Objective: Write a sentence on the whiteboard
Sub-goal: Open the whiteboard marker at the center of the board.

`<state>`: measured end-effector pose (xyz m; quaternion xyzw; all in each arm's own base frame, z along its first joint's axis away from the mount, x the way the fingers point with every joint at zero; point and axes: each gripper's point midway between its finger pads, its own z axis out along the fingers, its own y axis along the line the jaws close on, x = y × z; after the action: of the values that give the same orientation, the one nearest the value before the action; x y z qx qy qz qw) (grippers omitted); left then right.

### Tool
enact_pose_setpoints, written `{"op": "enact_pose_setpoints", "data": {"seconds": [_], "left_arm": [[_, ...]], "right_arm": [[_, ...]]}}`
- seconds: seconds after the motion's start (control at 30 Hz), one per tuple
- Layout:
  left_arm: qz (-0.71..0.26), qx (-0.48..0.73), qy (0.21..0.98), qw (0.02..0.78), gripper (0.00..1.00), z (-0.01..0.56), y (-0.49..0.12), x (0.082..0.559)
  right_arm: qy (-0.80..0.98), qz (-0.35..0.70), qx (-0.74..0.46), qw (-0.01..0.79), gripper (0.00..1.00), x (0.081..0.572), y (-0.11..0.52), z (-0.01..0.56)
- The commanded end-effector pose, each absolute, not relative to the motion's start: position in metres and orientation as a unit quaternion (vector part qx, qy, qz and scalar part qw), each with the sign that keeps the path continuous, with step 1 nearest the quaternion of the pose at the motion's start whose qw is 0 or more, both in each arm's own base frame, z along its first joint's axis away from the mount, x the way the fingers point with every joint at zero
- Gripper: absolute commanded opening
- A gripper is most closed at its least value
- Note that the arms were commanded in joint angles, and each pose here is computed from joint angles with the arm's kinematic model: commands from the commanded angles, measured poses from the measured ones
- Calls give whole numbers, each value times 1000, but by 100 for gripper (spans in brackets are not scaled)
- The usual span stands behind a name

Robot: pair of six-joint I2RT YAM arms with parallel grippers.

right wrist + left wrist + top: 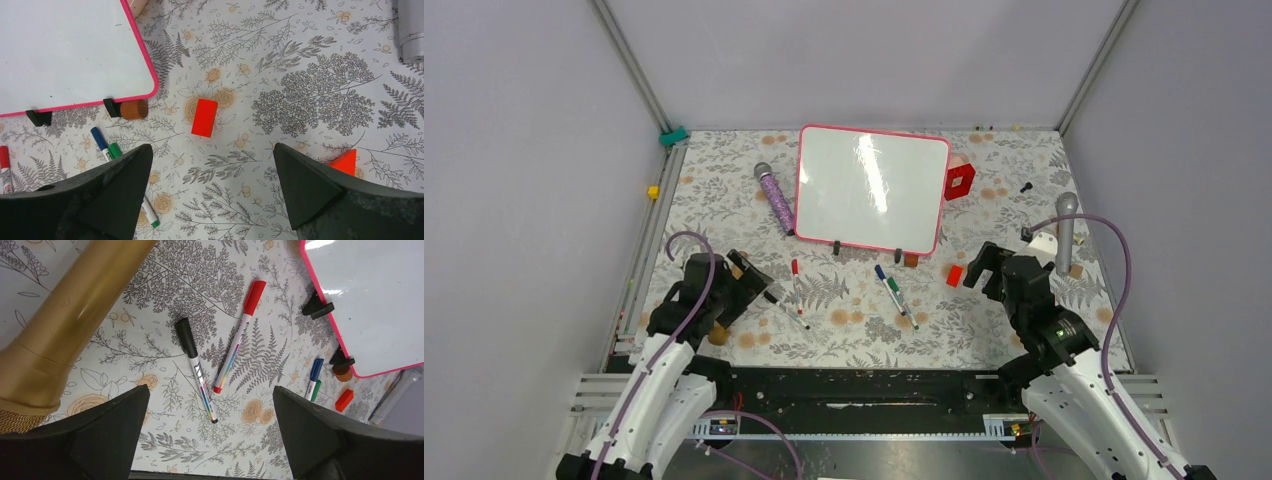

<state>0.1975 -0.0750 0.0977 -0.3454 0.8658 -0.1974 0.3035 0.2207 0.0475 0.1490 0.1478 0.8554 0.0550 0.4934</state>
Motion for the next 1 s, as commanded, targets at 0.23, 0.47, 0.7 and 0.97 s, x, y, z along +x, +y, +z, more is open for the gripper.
{"op": "enact_pose_setpoints", "data": {"seconds": [0.23,0.47,0.7,0.97], "left_arm": [[-177,-348,877,280,83,103,-87,210],[-124,-355,894,245,54,83,-105,211],[-14,-369,898,240,55,75,-95,217],[31,-375,898,228,48,59,-93,226]], "right_arm": [[854,56,152,495,99,218,47,165],[853,77,148,495,99,220,55,169],[847,74,143,507,100,216,50,180],[841,100,148,511,100,212,54,180]]}}
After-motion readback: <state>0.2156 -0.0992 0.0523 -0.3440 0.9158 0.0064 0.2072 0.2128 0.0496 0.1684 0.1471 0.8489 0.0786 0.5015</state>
